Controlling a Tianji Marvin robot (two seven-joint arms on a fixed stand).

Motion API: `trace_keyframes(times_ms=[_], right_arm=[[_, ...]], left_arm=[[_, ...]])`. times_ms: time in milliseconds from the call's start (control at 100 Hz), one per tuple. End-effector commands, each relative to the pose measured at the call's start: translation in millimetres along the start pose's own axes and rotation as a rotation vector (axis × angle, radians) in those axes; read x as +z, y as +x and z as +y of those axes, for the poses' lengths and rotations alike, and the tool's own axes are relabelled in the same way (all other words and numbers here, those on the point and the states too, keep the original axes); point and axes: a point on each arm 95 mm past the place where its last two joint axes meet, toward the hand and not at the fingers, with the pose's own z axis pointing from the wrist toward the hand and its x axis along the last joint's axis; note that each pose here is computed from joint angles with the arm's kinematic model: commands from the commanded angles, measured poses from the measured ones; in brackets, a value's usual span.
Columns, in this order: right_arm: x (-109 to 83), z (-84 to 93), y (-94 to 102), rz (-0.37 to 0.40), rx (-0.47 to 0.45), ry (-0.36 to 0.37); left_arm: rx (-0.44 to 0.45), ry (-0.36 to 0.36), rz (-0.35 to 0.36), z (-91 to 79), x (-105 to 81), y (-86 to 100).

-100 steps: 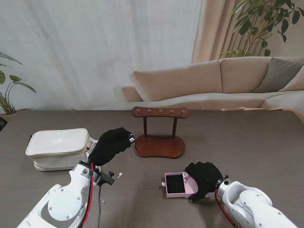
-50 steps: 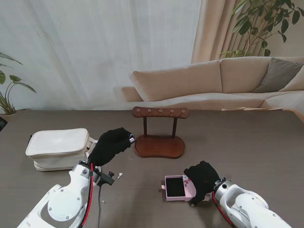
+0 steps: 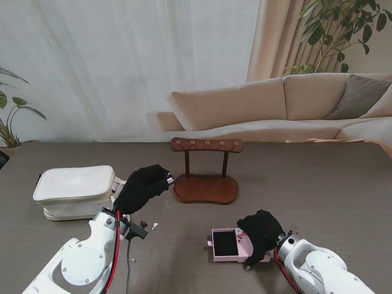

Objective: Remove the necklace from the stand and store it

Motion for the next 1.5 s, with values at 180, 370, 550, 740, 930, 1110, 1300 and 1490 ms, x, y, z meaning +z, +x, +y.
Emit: trace_keyframes(times_ms=[180,370,550,740,930,1110,1300,1490], right_arm=[[5.5,27.5,3.1,0.004,0.053,-0.022],[16.4,51.1,2.4,0.015,0.057,-0.036],[28.9,64.3,7.2,0.033,0.070,-0.038],[43.2,71.8,14.1,0.036,0.099,-0.045],[55.3,77.6,18.7,0.041,0.127,-0.054],[61.8,81.8,18.3,0.039,0.152,-0.060],[64.1,86.0,15.7,0.033,0.173,-0.067],[65.1,89.9,13.9,0.031,0.184,-0.071]], left_arm=[[-0.014,-0.034,0.008,5.3,4.7,1.6],[-0.040,-0.055,0.040,10.6,15.3,6.7],[-0.054,-0.094,0.081,15.8,30.0,16.8],[-0.049,-0.163,0.110,22.6,46.3,28.5],[-0.050,-0.227,0.122,34.1,58.3,33.1],[-0.059,-0.269,0.106,45.3,60.8,28.4],[-0.077,-0.287,0.078,52.3,57.3,20.1],[-0.079,-0.292,0.053,55.0,51.4,13.0]])
